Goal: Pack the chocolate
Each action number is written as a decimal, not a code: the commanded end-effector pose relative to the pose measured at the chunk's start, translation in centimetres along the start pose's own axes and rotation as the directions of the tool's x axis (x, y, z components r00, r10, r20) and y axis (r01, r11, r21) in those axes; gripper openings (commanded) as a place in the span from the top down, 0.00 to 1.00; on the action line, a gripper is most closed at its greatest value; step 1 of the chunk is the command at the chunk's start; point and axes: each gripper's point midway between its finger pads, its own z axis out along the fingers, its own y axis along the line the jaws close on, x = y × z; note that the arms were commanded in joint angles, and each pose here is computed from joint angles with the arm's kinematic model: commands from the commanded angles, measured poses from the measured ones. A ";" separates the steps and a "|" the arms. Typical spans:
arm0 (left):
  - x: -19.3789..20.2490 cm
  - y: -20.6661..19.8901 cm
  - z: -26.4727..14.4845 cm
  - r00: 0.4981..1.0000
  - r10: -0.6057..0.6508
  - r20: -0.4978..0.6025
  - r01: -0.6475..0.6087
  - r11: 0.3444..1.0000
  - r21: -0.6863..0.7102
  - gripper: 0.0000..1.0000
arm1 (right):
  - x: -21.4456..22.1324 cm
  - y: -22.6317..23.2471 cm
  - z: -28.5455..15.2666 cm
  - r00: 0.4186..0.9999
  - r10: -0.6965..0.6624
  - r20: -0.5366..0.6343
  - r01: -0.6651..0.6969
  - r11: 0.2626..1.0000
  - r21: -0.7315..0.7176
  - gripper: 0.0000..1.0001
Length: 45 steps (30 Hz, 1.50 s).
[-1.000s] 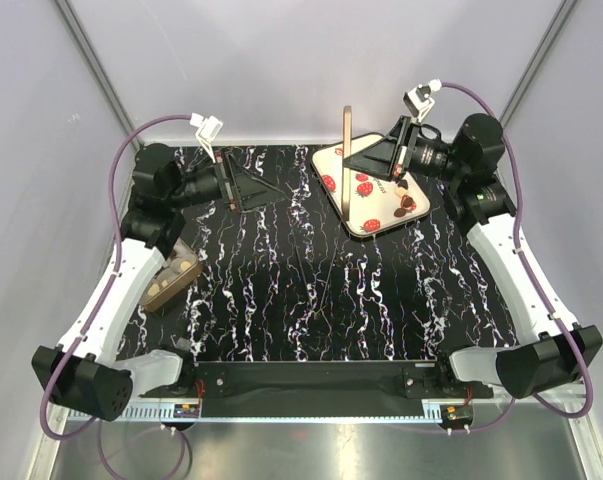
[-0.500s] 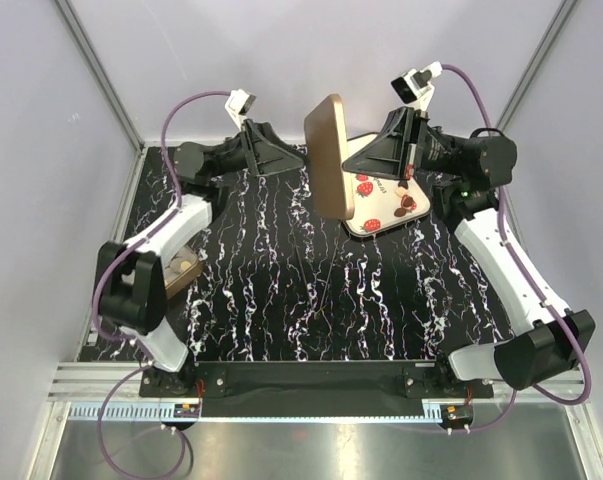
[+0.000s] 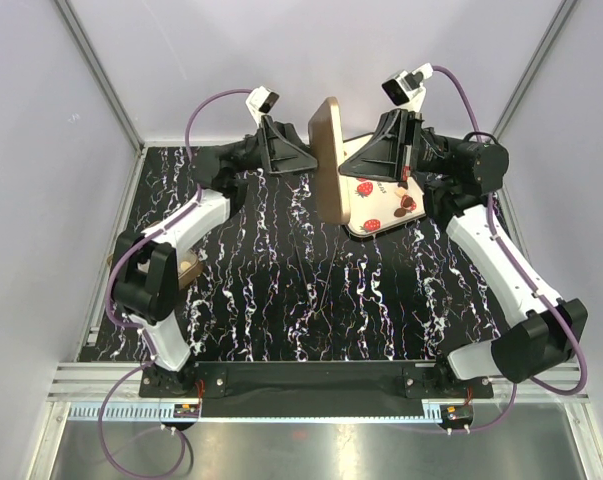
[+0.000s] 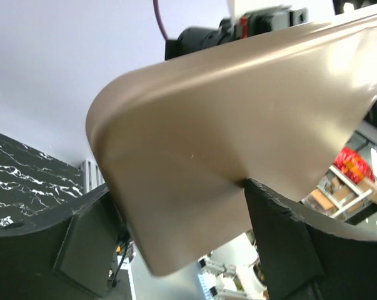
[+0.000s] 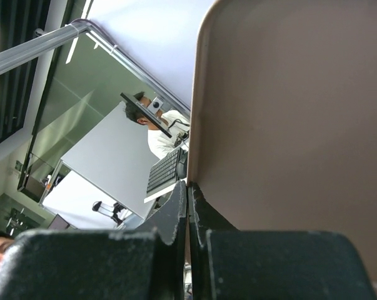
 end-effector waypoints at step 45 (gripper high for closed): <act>0.6 7.0 -5.4 0.997 -0.004 0.075 0.010 0.997 -0.079 0.88 | 0.3 -24.7 -12.9 0.980 0.111 0.164 -0.186 0.803 0.566 0.61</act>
